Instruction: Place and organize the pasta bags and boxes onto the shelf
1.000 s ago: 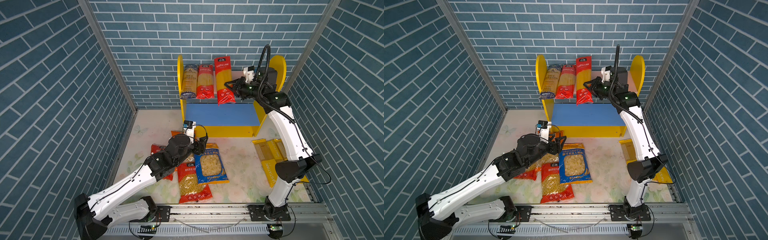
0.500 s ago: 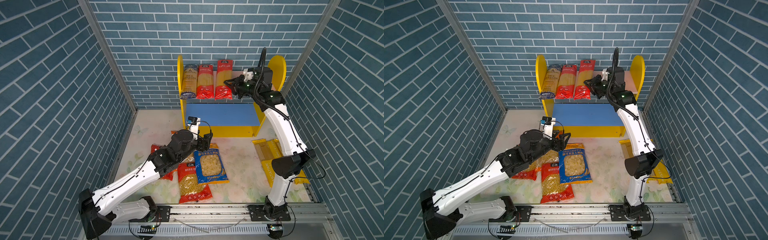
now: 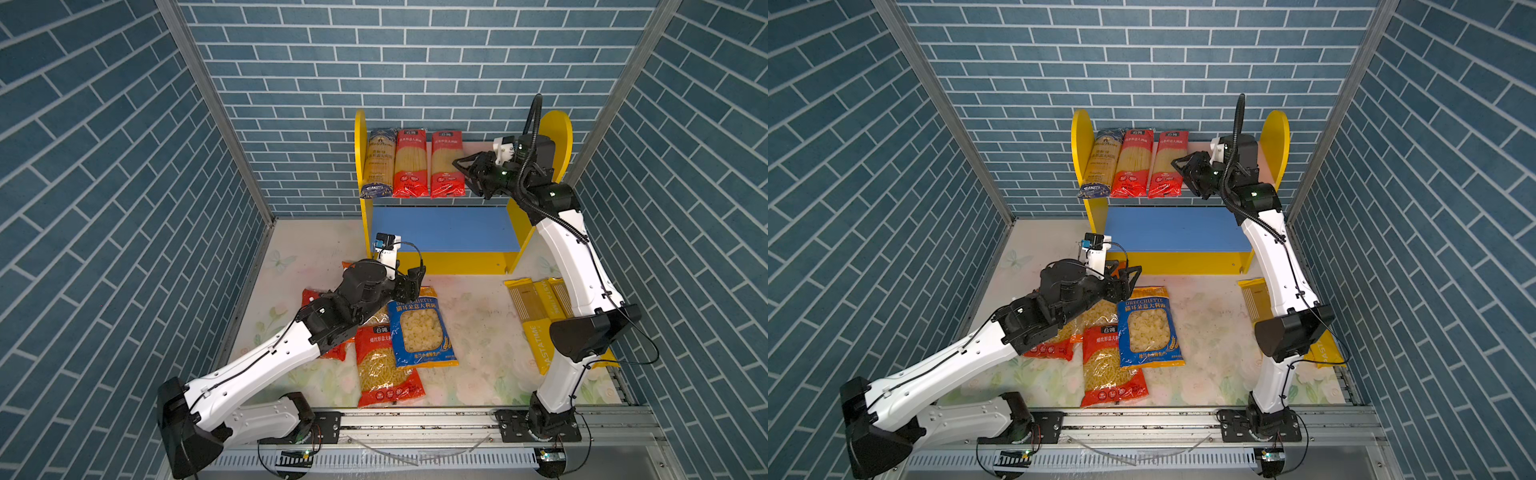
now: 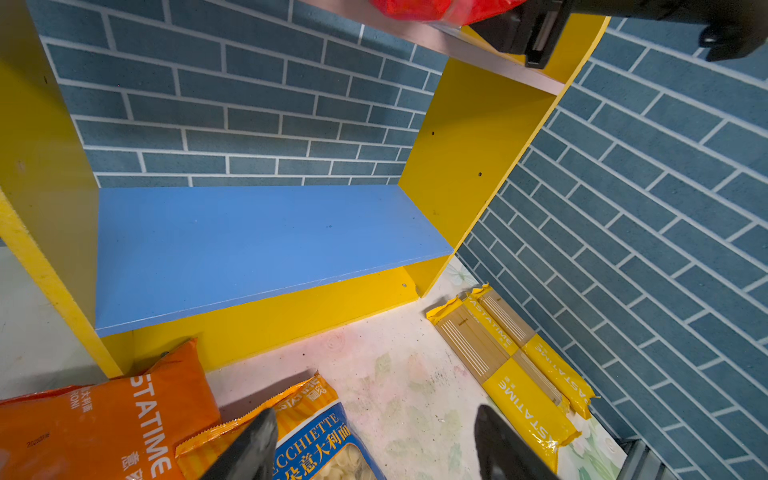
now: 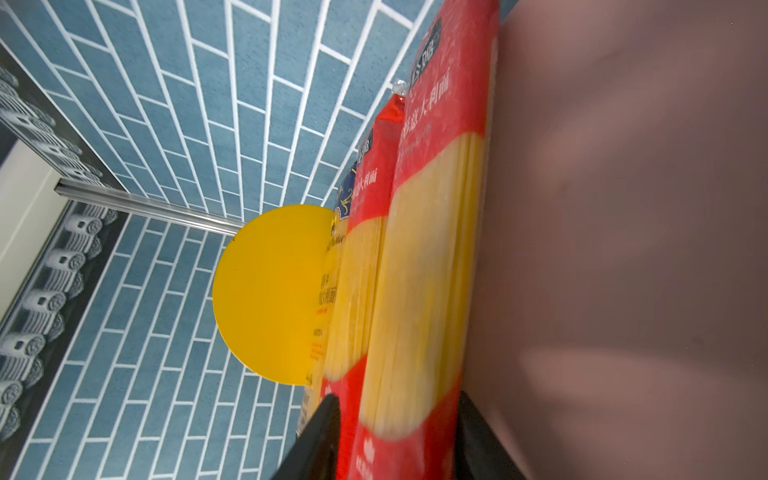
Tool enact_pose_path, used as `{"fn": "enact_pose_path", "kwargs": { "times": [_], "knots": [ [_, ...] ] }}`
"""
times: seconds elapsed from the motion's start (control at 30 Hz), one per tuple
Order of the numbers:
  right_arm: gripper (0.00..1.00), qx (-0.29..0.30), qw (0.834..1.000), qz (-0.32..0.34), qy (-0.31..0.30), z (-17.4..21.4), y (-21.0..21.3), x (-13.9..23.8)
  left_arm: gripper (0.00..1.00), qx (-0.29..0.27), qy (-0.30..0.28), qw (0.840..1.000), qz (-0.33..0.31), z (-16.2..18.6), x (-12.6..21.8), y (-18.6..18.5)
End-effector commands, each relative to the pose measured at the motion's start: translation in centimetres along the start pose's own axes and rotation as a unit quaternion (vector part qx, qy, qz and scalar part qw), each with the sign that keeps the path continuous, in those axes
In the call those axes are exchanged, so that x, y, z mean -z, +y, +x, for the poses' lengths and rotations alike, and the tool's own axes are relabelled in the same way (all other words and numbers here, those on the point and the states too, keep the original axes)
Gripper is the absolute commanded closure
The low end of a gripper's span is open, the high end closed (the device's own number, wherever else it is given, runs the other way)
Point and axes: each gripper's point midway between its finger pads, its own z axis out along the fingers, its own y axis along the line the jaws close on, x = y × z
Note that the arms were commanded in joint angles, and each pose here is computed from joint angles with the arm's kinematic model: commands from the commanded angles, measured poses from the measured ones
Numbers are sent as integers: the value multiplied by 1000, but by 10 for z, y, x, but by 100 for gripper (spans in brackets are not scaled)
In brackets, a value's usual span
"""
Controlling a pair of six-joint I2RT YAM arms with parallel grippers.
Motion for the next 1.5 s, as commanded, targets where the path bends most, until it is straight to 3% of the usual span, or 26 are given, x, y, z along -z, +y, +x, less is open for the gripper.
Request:
{"fn": "enact_pose_path", "kwargs": {
  "times": [0.0, 0.2, 0.5, 0.73, 0.93, 1.03, 1.27, 1.47],
  "knots": [
    [48, 45, 999, -15, -12, 6, 18, 32, 25, -3, -14, 1000, 10, -5, 0, -5],
    [44, 40, 999, 5, 6, 25, -3, 38, 24, -18, -19, 1000, 15, -15, -5, -12],
    [49, 39, 999, -16, 30, 46, -1, 36, 23, -17, -17, 999, 23, -15, -14, -17],
    [60, 39, 997, -43, 58, 51, 9, 12, 23, -15, -15, 1000, 11, -10, -8, -9],
    [82, 51, 995, -49, 64, 50, 14, -1, 23, -12, -16, 1000, 2, -7, -2, -3],
    [87, 78, 993, -41, 75, 51, 13, -5, 23, -10, -16, 1000, 1, -6, -2, -3],
    [89, 104, 986, -52, 121, 61, 21, -5, 23, -9, -16, 1000, 1, -5, -2, -2],
    [88, 107, 985, -48, 123, 61, 17, -4, 23, -10, -16, 1000, 0, -4, -2, -1]
  ]
}}
